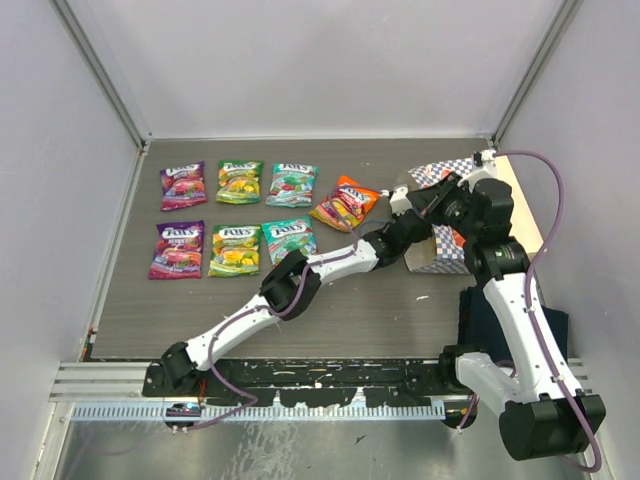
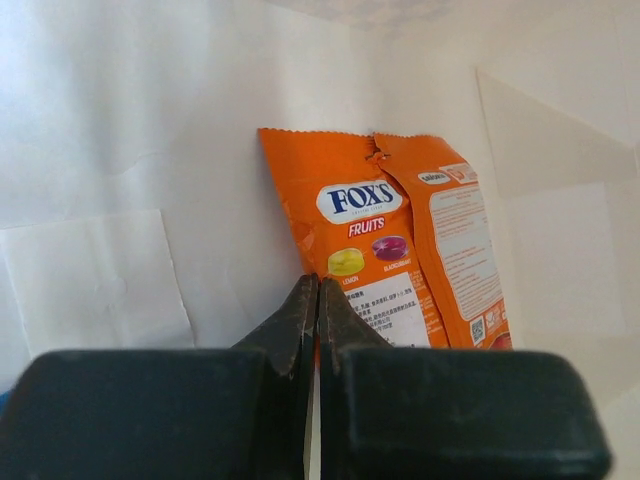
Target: Take the snacks out of the paper bag
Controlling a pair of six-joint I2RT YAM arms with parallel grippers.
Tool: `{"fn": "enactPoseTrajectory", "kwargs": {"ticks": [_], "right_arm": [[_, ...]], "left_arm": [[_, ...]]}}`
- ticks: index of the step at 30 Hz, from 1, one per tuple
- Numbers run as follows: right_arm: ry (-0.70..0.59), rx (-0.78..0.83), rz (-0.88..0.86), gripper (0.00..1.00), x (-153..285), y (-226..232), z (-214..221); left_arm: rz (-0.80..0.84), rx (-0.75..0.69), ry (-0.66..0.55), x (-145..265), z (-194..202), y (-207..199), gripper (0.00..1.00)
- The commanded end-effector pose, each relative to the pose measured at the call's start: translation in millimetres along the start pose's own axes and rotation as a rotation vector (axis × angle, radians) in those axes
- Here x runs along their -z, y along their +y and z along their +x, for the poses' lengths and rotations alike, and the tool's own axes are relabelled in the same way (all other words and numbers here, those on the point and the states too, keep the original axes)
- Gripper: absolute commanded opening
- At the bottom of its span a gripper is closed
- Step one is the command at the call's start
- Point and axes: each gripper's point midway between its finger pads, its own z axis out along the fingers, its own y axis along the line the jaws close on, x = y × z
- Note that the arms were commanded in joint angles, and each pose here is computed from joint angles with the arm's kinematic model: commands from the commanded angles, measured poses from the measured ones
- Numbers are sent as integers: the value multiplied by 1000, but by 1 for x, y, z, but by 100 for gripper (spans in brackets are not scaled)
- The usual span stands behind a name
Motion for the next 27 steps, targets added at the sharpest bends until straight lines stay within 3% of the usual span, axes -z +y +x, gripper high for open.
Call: {"fn": "enactPoseTrajectory", "kwargs": {"ticks": [1, 13, 22, 27], "right_arm": [[-99, 60, -18, 1, 10, 15, -26], [-153, 55, 98, 1, 1, -26, -47], [-137, 1, 100, 1, -13, -40, -42], [-132, 0, 103, 1, -15, -42, -40]], "left_arm": [[33, -14, -66, 12, -41, -18, 0], [-4, -116, -288, 90, -147, -2, 0], [-71, -145, -226, 109, -144, 30, 1], [-91, -95, -120, 98, -118, 55, 51]]}}
